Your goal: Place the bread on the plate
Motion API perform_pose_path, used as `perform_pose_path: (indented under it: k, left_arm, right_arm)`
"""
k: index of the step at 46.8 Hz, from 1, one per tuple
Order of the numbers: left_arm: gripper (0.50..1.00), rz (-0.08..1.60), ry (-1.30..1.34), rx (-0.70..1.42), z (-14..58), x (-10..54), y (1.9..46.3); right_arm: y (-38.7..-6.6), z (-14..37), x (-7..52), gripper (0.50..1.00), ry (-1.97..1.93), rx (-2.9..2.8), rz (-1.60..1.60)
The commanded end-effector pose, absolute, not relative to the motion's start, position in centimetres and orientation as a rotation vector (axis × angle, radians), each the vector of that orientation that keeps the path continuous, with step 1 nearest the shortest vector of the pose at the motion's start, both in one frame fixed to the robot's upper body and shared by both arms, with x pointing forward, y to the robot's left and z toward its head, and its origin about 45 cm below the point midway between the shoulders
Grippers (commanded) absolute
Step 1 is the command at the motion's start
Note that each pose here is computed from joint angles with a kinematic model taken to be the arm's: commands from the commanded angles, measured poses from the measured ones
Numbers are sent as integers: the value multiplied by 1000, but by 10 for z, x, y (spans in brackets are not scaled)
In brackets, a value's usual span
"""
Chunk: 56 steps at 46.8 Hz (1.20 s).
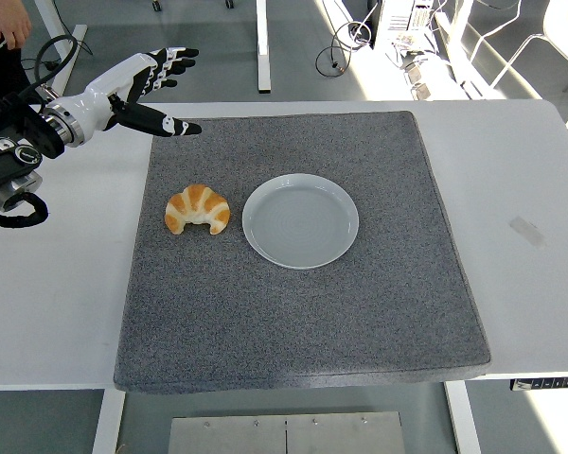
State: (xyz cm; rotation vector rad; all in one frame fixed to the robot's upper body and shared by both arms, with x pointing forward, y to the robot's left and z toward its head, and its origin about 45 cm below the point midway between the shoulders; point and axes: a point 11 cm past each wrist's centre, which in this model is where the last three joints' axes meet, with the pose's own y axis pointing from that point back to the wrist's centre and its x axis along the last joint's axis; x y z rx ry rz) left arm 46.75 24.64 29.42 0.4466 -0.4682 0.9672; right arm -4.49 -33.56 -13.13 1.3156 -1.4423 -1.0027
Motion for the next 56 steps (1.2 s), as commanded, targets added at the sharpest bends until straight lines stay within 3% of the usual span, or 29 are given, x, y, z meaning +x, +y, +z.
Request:
perform_pose_path:
  k: [1,18,56]
  left_arm:
    - [940,940,-479,483,287,464,247]
    - [940,788,-531,630,265,437,251]
    - [940,735,-594,778,235,431,270]
  right_arm:
    - [-336,-131,-45,1000,-1442,1316,-1003]
    - [-336,-131,-45,1000,-1442,1316,-1003]
    - [-336,-131,-45,1000,-1442,1316,-1003]
